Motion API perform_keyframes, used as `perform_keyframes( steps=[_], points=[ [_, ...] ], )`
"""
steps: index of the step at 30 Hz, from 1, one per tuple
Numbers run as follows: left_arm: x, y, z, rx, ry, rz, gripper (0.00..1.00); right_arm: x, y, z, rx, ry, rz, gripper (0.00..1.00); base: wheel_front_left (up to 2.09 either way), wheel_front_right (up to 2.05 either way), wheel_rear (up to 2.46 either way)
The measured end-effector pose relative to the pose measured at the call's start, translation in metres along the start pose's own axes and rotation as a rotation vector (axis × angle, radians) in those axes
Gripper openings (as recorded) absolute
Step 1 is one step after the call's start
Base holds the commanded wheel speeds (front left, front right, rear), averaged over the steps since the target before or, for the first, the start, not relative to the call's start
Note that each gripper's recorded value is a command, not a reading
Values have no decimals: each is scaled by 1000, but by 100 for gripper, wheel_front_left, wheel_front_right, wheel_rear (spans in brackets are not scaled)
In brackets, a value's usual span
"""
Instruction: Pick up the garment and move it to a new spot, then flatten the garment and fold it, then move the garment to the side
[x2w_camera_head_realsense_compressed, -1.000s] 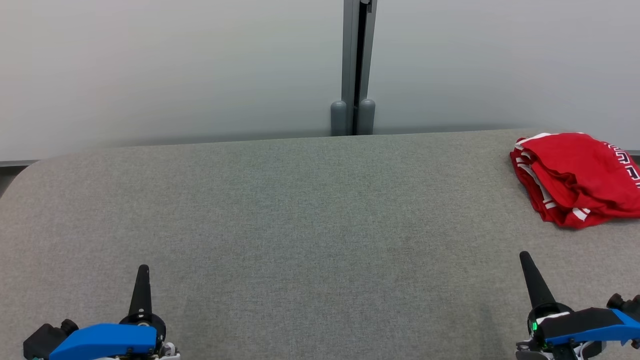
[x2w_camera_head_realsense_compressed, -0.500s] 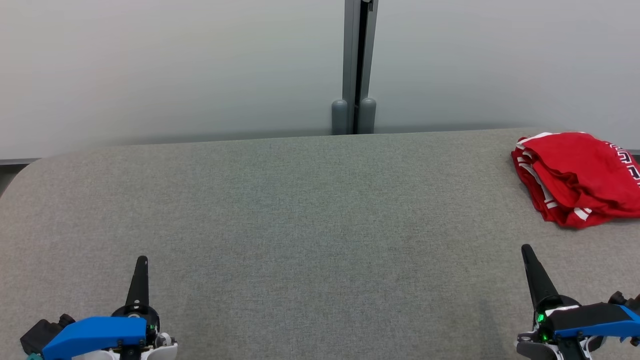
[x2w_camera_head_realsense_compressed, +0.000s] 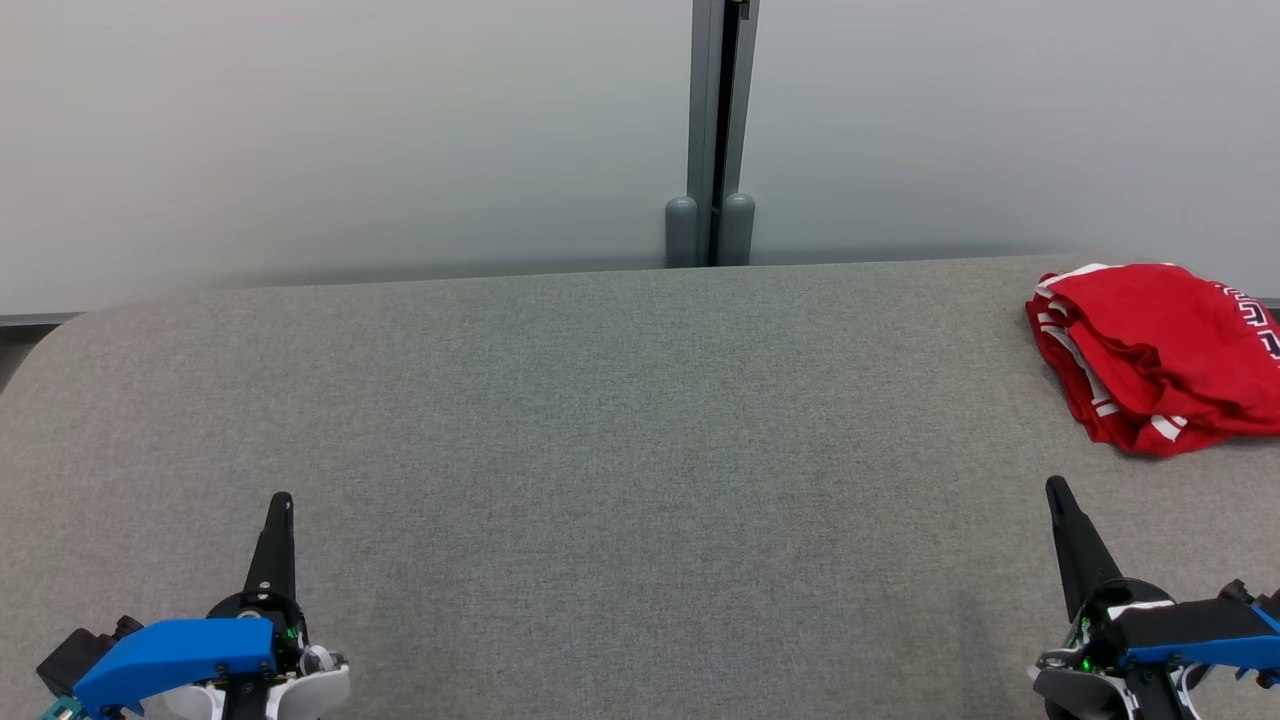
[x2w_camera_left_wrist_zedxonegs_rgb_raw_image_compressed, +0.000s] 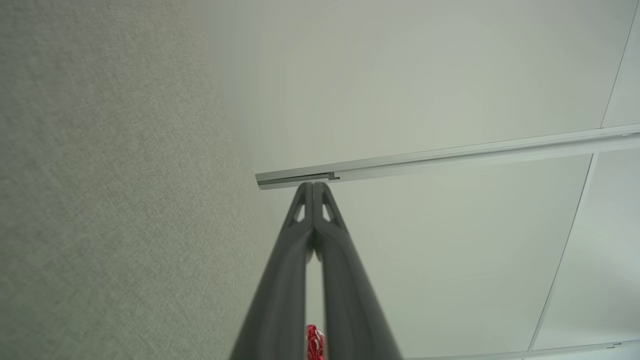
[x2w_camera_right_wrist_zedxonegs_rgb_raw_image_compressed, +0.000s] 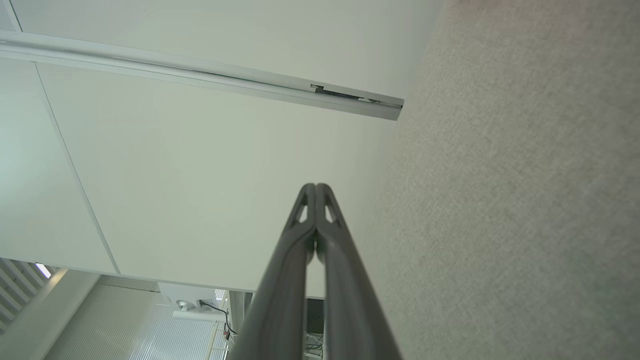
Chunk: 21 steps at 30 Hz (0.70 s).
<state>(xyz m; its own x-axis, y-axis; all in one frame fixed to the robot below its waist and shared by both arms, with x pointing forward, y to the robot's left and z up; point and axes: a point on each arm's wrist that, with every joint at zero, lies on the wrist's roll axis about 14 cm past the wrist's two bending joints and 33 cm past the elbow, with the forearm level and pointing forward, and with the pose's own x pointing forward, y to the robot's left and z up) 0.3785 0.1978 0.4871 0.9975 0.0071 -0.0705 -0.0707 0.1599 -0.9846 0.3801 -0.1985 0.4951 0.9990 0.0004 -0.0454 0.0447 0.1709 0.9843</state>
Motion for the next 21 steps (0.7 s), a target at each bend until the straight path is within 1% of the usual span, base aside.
perform_keyframes(
  steps=[21],
  points=[
    [7,-14,5,-139,2,-47,0,6,8,1,151,-2,31,0,0,0,0]
  ],
)
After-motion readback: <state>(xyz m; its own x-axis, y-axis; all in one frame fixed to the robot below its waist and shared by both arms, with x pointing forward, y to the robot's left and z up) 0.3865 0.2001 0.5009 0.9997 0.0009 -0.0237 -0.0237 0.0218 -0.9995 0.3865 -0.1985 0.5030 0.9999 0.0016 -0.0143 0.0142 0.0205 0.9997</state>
